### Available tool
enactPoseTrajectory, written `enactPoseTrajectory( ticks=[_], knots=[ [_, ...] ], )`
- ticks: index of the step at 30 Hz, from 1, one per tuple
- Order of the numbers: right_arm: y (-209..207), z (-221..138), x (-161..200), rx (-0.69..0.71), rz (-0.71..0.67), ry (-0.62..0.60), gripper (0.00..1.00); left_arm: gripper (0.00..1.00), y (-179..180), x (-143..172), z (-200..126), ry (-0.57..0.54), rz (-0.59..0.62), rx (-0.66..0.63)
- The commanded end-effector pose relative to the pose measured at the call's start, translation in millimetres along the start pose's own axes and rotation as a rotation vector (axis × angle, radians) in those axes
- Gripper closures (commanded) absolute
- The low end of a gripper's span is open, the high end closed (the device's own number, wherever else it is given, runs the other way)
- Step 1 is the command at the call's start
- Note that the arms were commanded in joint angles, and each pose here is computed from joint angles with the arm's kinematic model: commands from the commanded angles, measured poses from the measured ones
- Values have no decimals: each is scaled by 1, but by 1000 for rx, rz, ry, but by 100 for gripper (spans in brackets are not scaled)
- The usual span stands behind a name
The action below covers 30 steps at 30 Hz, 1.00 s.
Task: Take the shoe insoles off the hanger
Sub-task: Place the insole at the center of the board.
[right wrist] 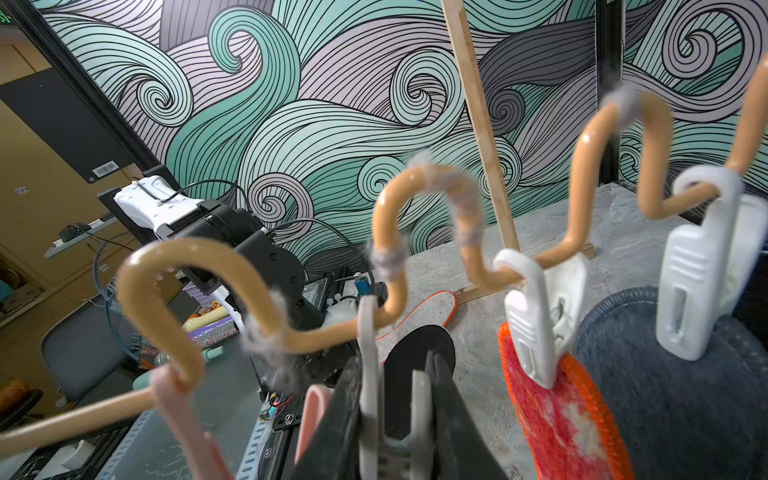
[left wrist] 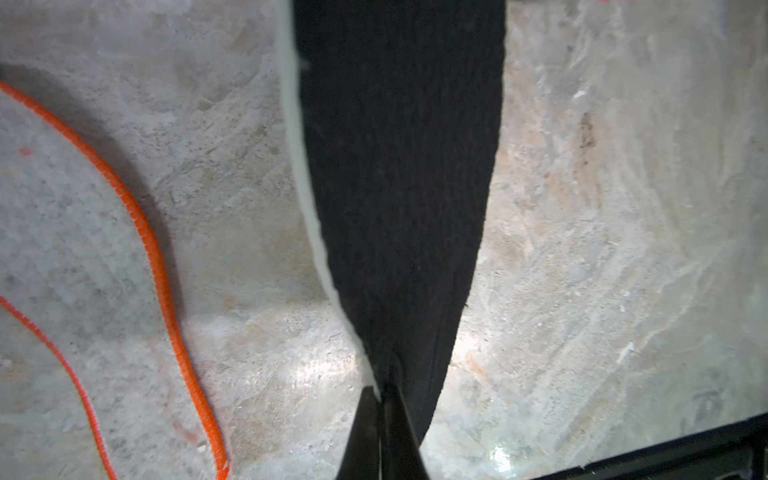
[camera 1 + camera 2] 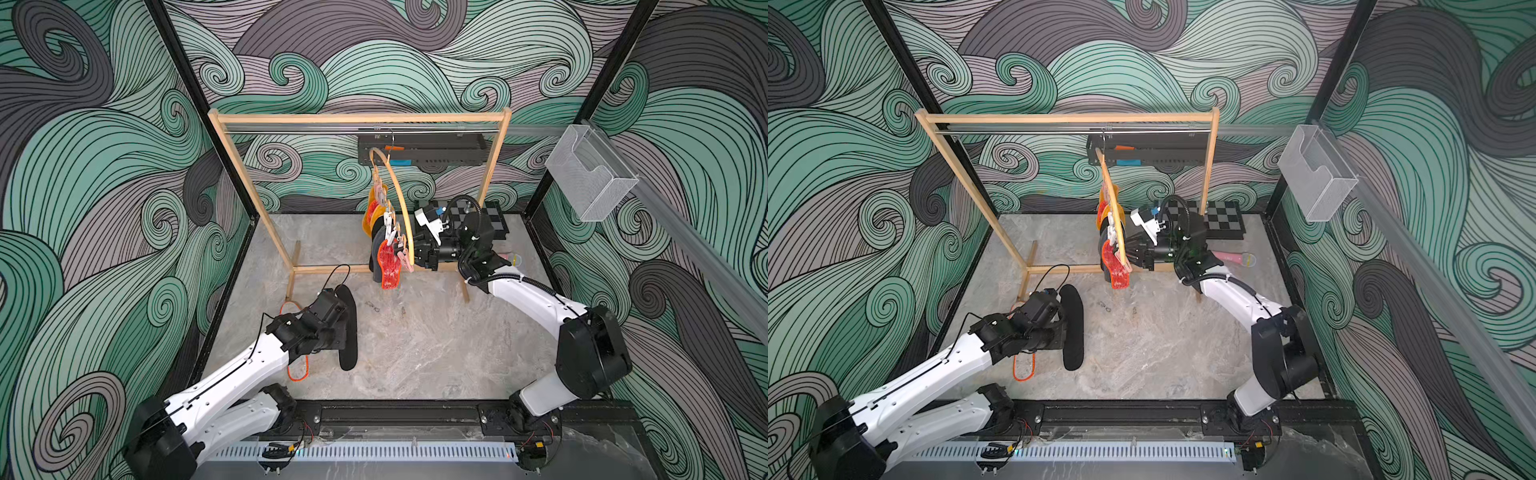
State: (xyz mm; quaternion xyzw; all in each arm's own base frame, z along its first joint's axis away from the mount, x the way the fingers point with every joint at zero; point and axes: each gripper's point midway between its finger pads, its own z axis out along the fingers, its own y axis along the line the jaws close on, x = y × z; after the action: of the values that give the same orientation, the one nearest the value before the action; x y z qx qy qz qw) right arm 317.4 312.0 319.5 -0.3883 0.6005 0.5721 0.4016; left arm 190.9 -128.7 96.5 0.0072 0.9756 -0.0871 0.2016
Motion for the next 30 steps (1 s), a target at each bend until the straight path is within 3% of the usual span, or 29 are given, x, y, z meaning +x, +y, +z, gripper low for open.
enactPoseTrajectory(
  ticks=[1,17,30],
  knots=[
    [2,-1,12,-15,16,26,87,100,12,-3,0,8,-27,-82],
    [4,-2,15,-19,9,30,86,100,40,3,17,141,-29,-282],
    [9,-6,15,-11,0,27,85,100,42,28,28,330,0,-392]
  ],
)
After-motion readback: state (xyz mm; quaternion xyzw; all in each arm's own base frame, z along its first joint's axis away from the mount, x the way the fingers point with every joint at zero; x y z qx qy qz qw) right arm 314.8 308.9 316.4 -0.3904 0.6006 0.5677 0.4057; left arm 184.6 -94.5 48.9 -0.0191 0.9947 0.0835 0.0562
